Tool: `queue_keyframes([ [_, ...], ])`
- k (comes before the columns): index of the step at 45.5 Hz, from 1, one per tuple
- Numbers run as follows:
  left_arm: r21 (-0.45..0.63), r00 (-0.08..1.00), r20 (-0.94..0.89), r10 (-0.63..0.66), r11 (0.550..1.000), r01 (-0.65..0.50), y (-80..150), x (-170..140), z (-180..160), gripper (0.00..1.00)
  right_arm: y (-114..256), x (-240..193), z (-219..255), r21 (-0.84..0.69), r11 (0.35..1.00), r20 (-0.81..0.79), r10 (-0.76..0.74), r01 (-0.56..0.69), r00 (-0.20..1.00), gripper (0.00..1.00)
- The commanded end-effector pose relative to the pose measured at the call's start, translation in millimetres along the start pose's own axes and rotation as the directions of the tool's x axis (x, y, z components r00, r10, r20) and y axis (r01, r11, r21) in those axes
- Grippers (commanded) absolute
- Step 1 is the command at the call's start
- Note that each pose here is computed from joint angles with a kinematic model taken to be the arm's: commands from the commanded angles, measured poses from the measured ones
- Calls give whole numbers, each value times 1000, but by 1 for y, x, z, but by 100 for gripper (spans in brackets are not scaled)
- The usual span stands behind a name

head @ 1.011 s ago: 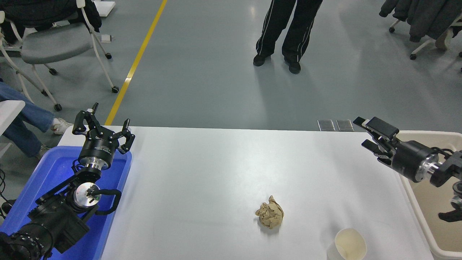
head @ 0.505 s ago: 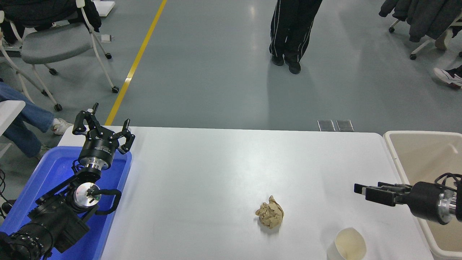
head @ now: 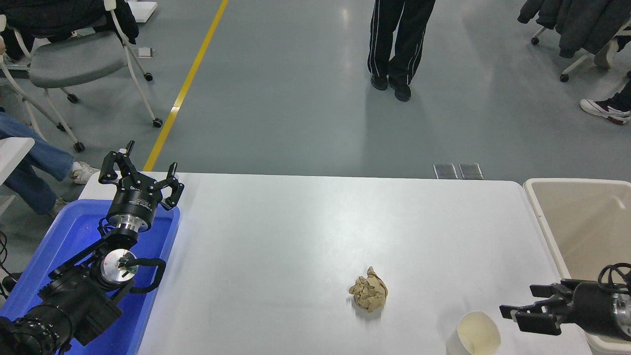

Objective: Dispose of the paper cup in the dustbin

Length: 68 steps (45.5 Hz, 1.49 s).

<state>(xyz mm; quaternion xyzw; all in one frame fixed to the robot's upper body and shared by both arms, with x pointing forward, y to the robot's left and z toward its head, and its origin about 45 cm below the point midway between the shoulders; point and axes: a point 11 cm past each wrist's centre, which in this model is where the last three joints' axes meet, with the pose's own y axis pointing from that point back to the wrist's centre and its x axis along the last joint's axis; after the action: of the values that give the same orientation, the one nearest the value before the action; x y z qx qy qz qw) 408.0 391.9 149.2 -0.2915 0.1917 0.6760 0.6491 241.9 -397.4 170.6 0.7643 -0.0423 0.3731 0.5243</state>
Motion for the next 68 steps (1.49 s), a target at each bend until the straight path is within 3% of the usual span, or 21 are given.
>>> queue_keyframes([
  [1, 0, 1000, 0, 0, 1000, 0, 0, 0, 0, 100, -4, -12, 1, -29, 998, -2, -49, 49, 999, 99],
  [8, 0, 1000, 0, 0, 1000, 0, 0, 0, 0, 100, -15, -14, -9, 7, 994, 11, -113, 113, 994, 99],
  [26, 0, 1000, 0, 0, 1000, 0, 0, 0, 0, 100, -31, 10, -20, 66, 995, 10, -79, 78, 997, 99],
  [36, 0, 1000, 0, 0, 1000, 0, 0, 0, 0, 100, -38, -1, -27, 99, 988, -1, -120, 119, 993, 98],
  [45, 0, 1000, 0, 0, 1000, 0, 0, 0, 0, 100, -43, -3, -24, 99, 987, -16, -128, 129, 992, 76],
  [58, 0, 1000, 0, 0, 1000, 0, 0, 0, 0, 100, -53, -5, -26, 117, 984, -30, -134, 137, 991, 77],
  [60, 0, 1000, 0, 0, 1000, 0, 0, 0, 0, 100, -54, -5, -26, 118, 984, -31, -134, 137, 991, 70],
  [63, 0, 1000, 0, 0, 1000, 0, 0, 0, 0, 100, -54, -8, -25, 127, 981, -36, -143, 147, 989, 52],
  [64, 0, 1000, 0, 0, 1000, 0, 0, 0, 0, 100, -54, -10, -24, 132, 979, -40, -152, 156, 988, 41],
  [66, 0, 1000, 0, 0, 1000, 0, 0, 0, 0, 100, -52, -15, -20, 120, 977, -49, -170, 174, 984, 6],
  [68, 0, 1000, 0, 0, 1000, 0, 0, 0, 0, 100, -51, -16, -15, 108, 978, -51, -176, 181, 983, 0],
])
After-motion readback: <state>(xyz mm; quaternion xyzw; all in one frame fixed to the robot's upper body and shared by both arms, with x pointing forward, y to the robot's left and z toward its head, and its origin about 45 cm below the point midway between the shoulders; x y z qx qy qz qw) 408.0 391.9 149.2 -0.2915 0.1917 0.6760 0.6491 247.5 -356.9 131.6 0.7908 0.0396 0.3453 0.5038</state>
